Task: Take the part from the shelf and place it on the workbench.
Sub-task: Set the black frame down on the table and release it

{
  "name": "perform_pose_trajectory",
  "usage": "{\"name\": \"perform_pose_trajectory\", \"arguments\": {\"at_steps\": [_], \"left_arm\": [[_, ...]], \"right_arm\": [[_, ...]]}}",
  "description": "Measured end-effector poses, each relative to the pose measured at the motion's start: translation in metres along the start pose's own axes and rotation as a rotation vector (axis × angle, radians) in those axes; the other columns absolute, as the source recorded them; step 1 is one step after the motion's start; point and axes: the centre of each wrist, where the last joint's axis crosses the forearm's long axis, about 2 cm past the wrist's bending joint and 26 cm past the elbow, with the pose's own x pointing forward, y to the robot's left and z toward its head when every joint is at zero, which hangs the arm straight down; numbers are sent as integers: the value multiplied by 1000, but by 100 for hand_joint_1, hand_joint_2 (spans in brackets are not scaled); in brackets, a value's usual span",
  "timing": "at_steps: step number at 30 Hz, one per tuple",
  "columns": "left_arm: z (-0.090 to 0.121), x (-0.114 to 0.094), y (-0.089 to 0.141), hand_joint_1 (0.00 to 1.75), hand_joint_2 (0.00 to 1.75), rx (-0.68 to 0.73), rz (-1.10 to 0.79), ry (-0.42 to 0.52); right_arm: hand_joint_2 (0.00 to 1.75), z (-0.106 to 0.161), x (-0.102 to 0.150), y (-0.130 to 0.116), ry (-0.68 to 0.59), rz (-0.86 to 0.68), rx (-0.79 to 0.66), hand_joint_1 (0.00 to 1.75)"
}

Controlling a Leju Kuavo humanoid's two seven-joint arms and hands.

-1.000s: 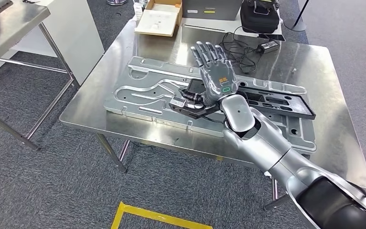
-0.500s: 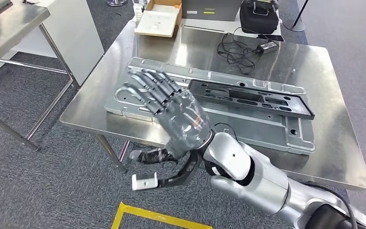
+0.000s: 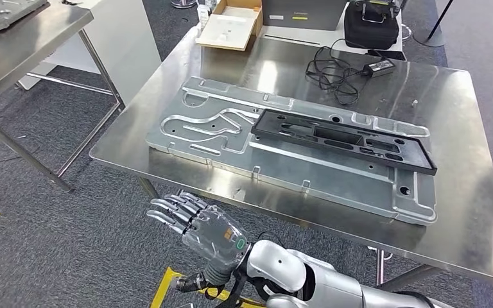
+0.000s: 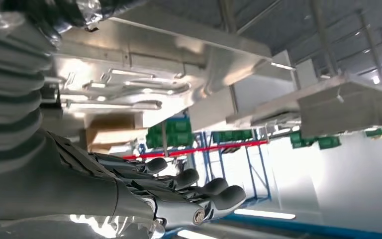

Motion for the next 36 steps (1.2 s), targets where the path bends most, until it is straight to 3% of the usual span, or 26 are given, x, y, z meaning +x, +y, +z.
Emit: {"name": "perform_pose_trajectory", "arguments": {"at_steps": [10,22,27,34,36], "left_arm": [[0,2,1,0,175,11,-5,7],[0,2,2,0,175,25,0,35],[0,1,1,0,175,31,10,39],[0,1,3,0,175,36,11,41],[0,1,4,0,87,41,15,39]], "right_arm": [[175,22,8,56,108,-116,193,0],[175,87,17,129,338,-223,470,0],[175,108,15,145,397,-249,531,0],[175,109,19,152,422,-271,551,0],[175,110,21,155,426,-275,562,0]]}}
